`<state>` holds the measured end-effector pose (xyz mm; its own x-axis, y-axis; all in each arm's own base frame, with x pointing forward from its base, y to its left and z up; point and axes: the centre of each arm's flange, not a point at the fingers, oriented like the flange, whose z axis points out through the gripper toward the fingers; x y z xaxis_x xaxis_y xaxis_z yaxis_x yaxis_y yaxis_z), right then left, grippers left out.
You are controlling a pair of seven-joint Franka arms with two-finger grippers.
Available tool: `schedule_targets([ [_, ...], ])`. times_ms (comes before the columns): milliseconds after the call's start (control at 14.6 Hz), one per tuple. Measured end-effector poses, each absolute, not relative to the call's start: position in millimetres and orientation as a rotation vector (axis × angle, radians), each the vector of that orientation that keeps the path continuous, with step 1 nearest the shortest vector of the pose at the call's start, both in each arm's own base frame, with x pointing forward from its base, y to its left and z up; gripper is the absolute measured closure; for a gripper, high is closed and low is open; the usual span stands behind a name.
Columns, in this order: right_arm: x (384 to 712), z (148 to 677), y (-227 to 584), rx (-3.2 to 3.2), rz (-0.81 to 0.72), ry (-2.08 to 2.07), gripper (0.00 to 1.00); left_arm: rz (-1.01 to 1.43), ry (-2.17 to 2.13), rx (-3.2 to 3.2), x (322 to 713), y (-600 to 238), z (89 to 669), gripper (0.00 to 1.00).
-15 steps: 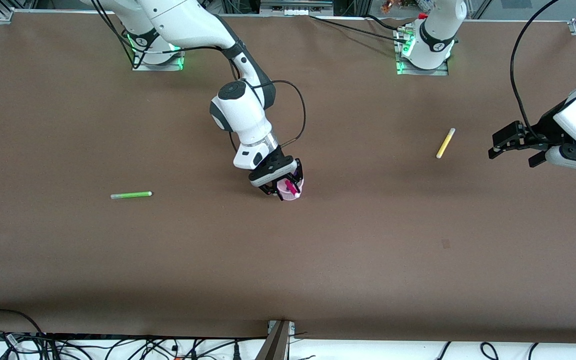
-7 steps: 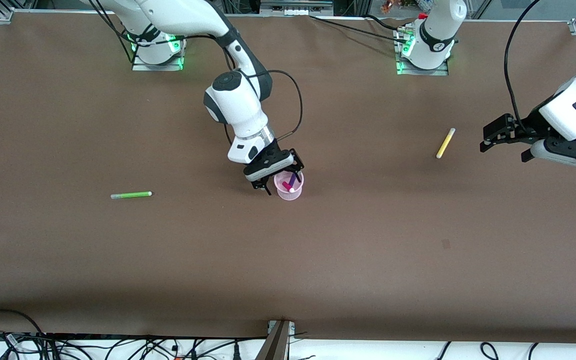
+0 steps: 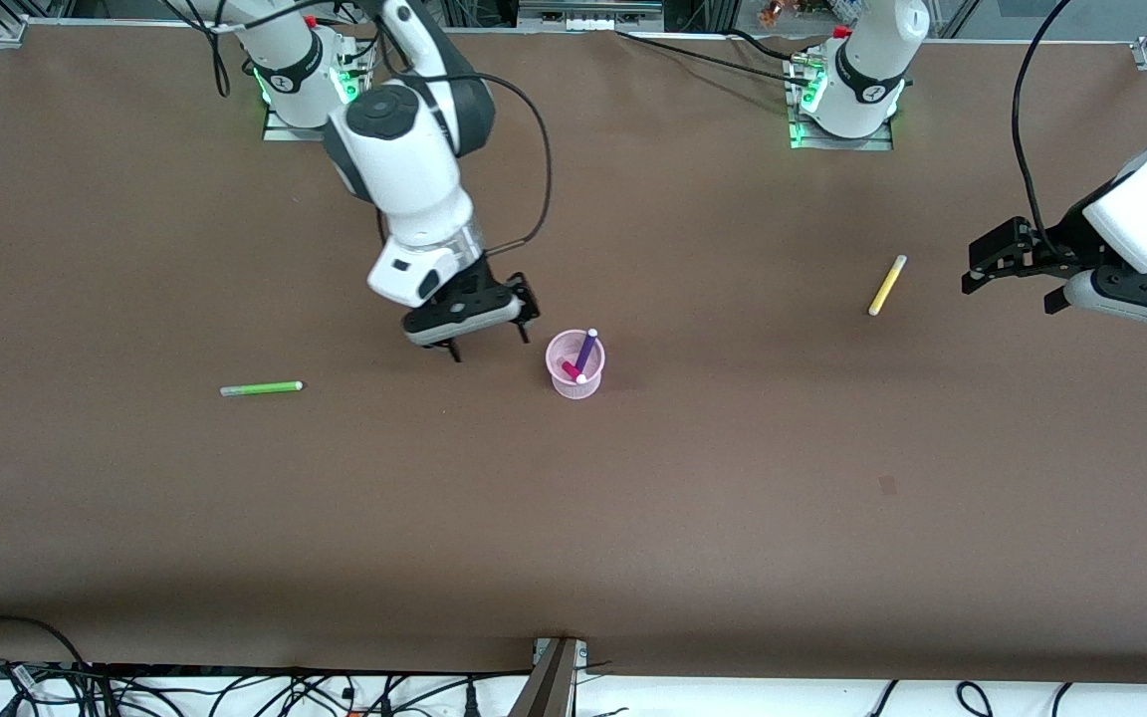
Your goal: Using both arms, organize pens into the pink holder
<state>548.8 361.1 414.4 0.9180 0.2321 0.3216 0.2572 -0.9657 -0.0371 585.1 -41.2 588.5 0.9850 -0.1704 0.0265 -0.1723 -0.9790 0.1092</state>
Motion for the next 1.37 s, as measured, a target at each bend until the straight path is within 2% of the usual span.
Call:
schedule_targets([
  [411,563,475,219,-3.15,-0.181,-0.318,0.0,-0.047,-0.275,3.073,580,-35,586,0.0],
  [616,557,496,167,-3.157,-0.061,-0.291,0.0,-0.054,-0.283,3.099,577,-34,598,0.0],
  [1027,556,516,77,-3.12,0.013,-0.281,0.0,-0.048,-0.28,3.106,576,-32,604,0.0],
  [1370,550,520,56,-3.106,0.084,-0.3,0.0,-0.048,-0.279,3.106,576,-32,604,0.0],
])
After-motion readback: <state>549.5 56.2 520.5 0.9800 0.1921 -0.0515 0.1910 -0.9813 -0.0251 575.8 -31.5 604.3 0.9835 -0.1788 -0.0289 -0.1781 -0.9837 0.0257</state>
